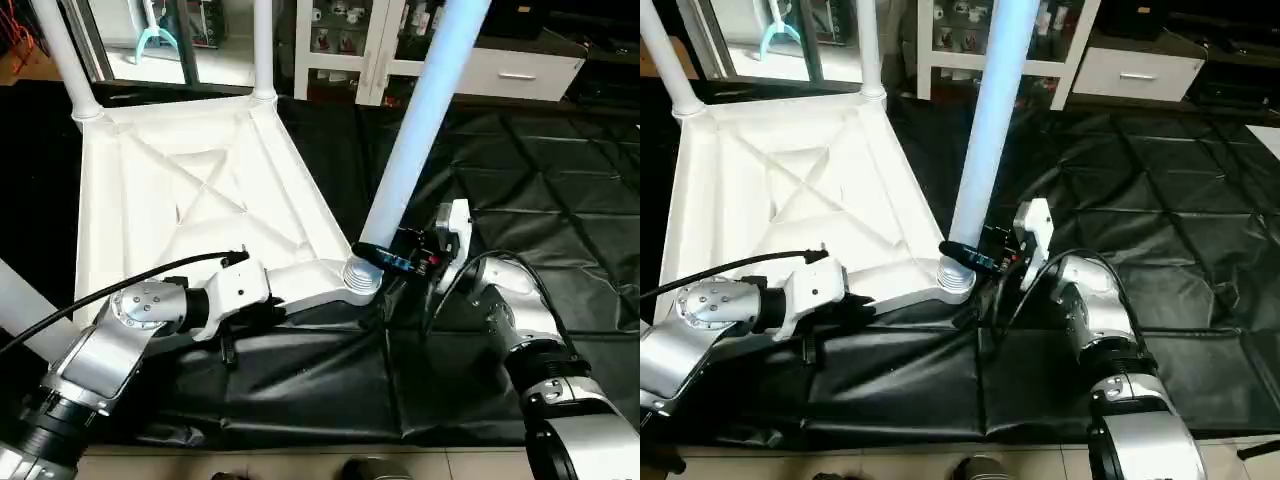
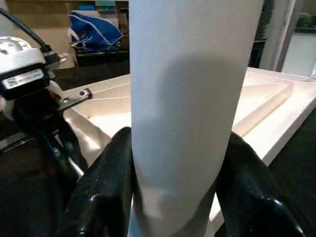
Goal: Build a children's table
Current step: Insert table leg to table base
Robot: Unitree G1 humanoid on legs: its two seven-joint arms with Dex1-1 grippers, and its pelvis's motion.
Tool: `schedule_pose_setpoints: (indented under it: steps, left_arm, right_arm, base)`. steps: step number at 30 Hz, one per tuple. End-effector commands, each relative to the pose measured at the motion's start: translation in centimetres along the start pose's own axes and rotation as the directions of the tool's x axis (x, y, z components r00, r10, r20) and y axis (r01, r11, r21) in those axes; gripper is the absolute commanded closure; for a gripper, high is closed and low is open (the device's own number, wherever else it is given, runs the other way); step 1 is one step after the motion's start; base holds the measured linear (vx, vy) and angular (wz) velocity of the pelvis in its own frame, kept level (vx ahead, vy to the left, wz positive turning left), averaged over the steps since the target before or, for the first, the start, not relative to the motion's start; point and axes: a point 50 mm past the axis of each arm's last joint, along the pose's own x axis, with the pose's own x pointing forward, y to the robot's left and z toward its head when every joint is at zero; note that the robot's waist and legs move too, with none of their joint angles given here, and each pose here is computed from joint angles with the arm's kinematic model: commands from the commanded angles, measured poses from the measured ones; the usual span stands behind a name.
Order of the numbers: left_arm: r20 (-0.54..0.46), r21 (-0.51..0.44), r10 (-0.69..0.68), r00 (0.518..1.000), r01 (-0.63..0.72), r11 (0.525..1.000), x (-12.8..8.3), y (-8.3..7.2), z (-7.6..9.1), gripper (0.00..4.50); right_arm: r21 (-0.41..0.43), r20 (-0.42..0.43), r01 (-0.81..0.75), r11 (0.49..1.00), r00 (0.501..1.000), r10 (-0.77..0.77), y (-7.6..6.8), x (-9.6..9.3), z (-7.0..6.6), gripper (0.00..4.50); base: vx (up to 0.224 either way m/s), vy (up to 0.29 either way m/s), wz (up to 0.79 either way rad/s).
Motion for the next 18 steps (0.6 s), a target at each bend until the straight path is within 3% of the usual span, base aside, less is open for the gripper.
schedule_pose_setpoints:
  steps: [1,4,10,15,18]
  left_arm:
    - [-0.016,-0.047,-0.158,0.987,0.157,0.986,1.1,-2.5,-1.3,4.50]
    - [0.019,-0.043,-0.192,0.981,0.192,0.980,1.0,-2.8,-1.0,4.50]
    - [0.070,-0.023,-0.253,0.965,0.255,0.967,0.8,-3.3,-0.3,4.50]
    - [0.067,-0.025,-0.249,0.966,0.251,0.968,0.7,-3.2,-0.3,4.50]
    - [0.040,-0.025,-0.220,0.975,0.221,0.975,0.9,-3.0,-0.6,4.50]
  right_arm:
    - [0.102,-0.125,-0.002,0.995,0.992,0.014,0.8,-1.4,-2.8,2.65]
    - [0.147,-0.181,-0.040,0.988,0.981,0.066,1.1,-2.0,-3.7,2.65]
    - [0.189,-0.234,-0.144,0.971,0.954,0.187,1.6,-2.8,-3.9,2.65]
    - [0.206,-0.275,-0.203,0.957,0.927,0.256,2.1,-3.4,-4.4,2.65]
    - [0.195,-0.284,-0.160,0.968,0.935,0.211,2.1,-3.7,-4.8,2.65]
  base:
    - [0.000,0.000,0.00]
    - [0.000,0.000,0.00]
    - [0.000,0.000,0.00]
    - [0.000,0.000,0.00]
    - [0.000,0.000,0.00]
